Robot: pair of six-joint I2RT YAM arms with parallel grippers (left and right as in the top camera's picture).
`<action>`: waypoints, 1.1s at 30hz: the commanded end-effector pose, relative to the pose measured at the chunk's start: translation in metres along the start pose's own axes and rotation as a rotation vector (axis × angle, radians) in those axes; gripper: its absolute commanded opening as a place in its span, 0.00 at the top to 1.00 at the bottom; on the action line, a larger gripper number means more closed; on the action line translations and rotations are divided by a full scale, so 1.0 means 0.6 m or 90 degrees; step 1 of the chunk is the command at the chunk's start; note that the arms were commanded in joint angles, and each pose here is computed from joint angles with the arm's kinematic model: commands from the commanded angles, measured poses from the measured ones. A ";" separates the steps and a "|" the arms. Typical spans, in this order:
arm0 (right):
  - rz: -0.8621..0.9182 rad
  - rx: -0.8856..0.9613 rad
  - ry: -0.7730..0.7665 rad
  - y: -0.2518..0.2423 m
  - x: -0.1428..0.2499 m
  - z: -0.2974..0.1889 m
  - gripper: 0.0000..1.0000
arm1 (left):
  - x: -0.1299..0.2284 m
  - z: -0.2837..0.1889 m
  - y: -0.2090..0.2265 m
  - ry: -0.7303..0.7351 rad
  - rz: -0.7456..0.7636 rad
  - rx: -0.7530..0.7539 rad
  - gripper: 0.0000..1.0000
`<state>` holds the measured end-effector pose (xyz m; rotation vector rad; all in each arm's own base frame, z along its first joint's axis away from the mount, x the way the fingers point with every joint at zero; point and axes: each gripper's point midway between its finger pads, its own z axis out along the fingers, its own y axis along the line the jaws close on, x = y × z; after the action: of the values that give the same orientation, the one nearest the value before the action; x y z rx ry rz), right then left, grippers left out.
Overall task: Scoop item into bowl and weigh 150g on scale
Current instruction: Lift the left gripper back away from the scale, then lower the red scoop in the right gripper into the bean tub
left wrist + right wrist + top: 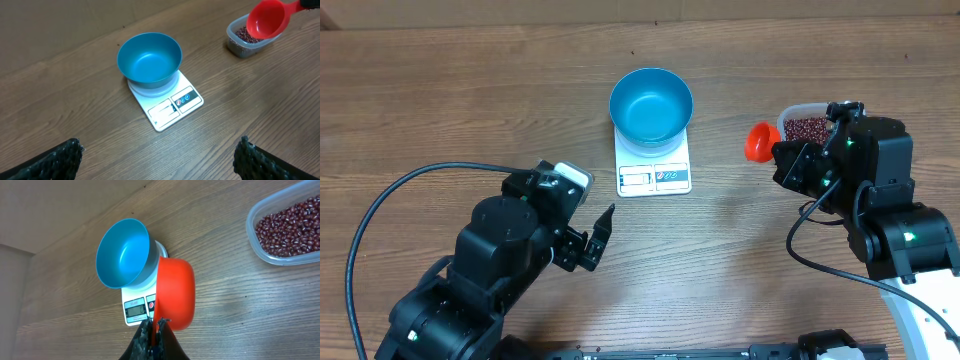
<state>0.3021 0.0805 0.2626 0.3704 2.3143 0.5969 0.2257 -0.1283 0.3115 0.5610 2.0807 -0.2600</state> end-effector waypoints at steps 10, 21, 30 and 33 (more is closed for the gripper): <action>-0.014 -0.017 -0.015 0.016 -0.013 -0.013 0.96 | 0.003 0.011 0.005 0.021 0.000 -0.010 0.01; -0.020 -0.020 -0.019 0.018 -0.016 -0.013 0.96 | -0.033 0.019 0.005 -0.030 -0.094 -0.009 0.00; -0.025 -0.021 -0.022 0.019 -0.017 -0.013 0.96 | -0.015 0.033 0.004 0.008 -0.089 -0.010 0.00; -0.025 -0.023 -0.025 0.020 -0.019 -0.013 0.96 | 0.005 0.062 0.005 0.056 -0.085 -0.019 0.01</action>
<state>0.3028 0.0818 0.2640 0.3432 2.3097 0.5972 0.2439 -0.1389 0.2990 0.4472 2.1575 -0.3114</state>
